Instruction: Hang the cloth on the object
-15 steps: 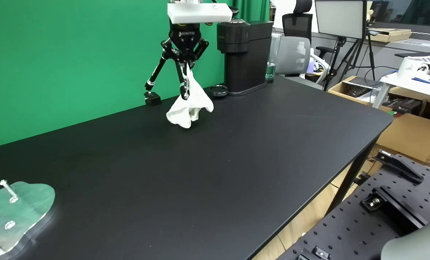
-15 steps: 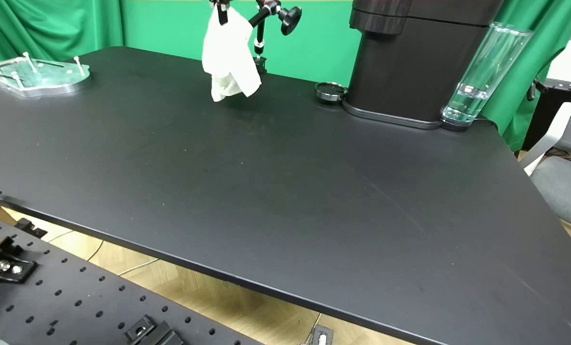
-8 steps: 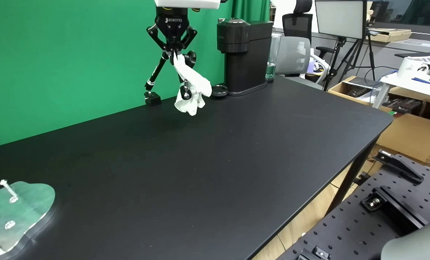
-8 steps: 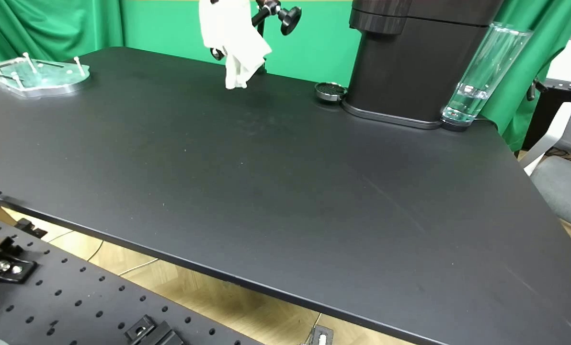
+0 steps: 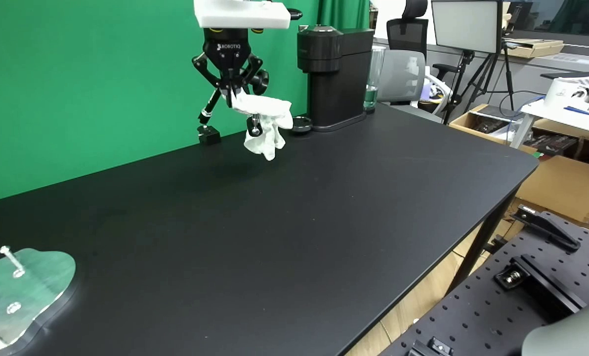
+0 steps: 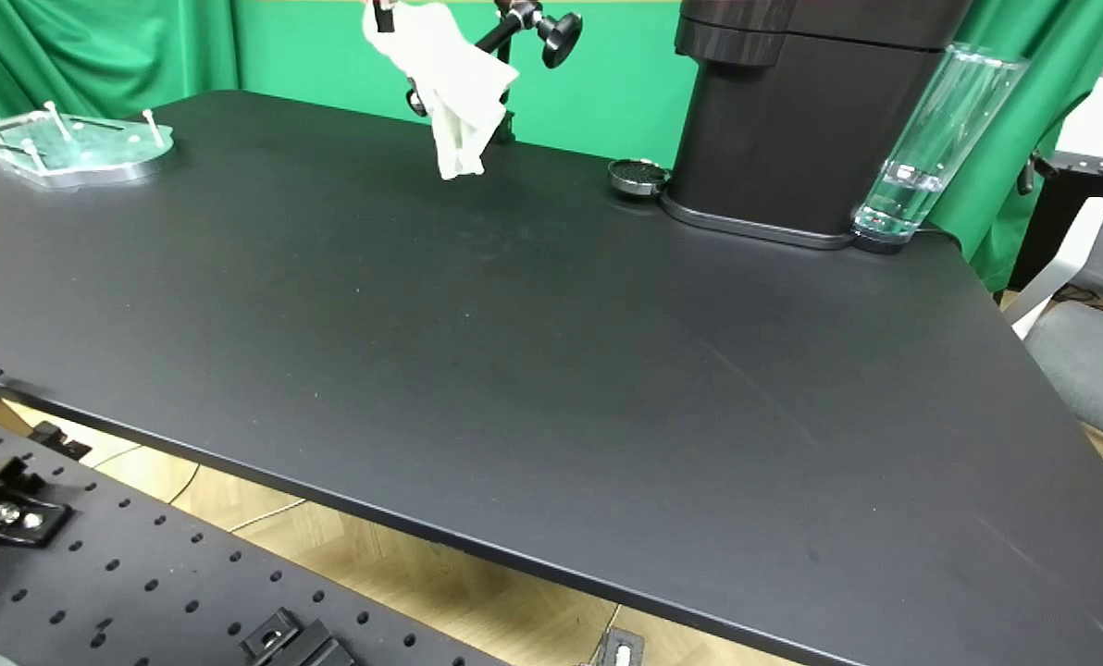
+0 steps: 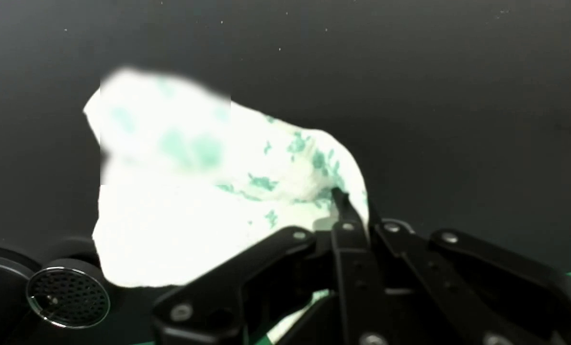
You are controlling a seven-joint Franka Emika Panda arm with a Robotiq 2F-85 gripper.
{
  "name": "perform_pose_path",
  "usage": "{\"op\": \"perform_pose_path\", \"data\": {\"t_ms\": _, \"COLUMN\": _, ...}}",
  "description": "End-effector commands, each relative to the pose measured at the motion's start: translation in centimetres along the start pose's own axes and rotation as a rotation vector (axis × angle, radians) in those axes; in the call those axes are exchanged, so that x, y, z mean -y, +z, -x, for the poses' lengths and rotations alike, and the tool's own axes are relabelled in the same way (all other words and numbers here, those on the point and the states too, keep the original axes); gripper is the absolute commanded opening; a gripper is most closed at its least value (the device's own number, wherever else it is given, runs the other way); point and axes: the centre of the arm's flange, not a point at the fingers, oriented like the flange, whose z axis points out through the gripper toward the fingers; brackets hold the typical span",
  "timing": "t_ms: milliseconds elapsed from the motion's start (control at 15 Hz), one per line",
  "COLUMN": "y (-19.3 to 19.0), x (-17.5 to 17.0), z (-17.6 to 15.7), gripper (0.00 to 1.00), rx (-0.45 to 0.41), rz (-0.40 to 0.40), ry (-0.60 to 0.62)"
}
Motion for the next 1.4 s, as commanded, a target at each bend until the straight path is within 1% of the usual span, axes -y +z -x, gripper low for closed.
{"op": "perform_pose_path", "data": {"t_ms": 0, "y": 0.1, "x": 0.8, "z": 0.5, "gripper": 0.01, "rx": 0.028, "rz": 0.028, "ry": 0.028}}
{"op": "perform_pose_path", "data": {"t_ms": 67, "y": 0.2, "x": 0.9, "z": 0.6, "gripper": 0.01, "rx": 0.04, "rz": 0.038, "ry": 0.031}}
{"op": "perform_pose_path", "data": {"t_ms": 133, "y": 0.3, "x": 0.9, "z": 0.7, "gripper": 0.16, "rx": 0.053, "rz": 0.041, "ry": 0.038}}
{"op": "perform_pose_path", "data": {"t_ms": 200, "y": 0.3, "x": 0.9, "z": 0.8, "gripper": 0.28, "rx": 0.069, "rz": 0.049, "ry": 0.032}}
{"op": "perform_pose_path", "data": {"t_ms": 267, "y": 0.4, "x": 0.9, "z": 1.0, "gripper": 0.32, "rx": 0.079, "rz": 0.053, "ry": 0.036}}
{"op": "perform_pose_path", "data": {"t_ms": 333, "y": 0.4, "x": 0.9, "z": 1.0, "gripper": 0.41, "rx": 0.087, "rz": 0.057, "ry": 0.036}}
{"op": "perform_pose_path", "data": {"t_ms": 667, "y": 0.5, "x": 0.9, "z": 1.3, "gripper": 0.74, "rx": 0.115, "rz": 0.071, "ry": 0.033}}
{"op": "perform_pose_path", "data": {"t_ms": 867, "y": 0.6, "x": 0.9, "z": 1.4, "gripper": 0.95, "rx": 0.123, "rz": 0.073, "ry": 0.029}}
{"op": "perform_pose_path", "data": {"t_ms": 933, "y": 0.6, "x": 0.8, "z": 1.4, "gripper": 0.99, "rx": 0.125, "rz": 0.074, "ry": 0.028}}
{"op": "perform_pose_path", "data": {"t_ms": 1000, "y": 0.6, "x": 0.8, "z": 1.4, "gripper": 1.0, "rx": 0.129, "rz": 0.074, "ry": 0.024}}
{"op": "perform_pose_path", "data": {"t_ms": 1133, "y": 0.6, "x": 0.9, "z": 1.4, "gripper": 1.0, "rx": 0.131, "rz": 0.074, "ry": 0.021}}
{"op": "perform_pose_path", "data": {"t_ms": 1333, "y": 0.6, "x": 0.8, "z": 1.6, "gripper": 1.0, "rx": 0.157, "rz": 0.09, "ry": 0.001}}
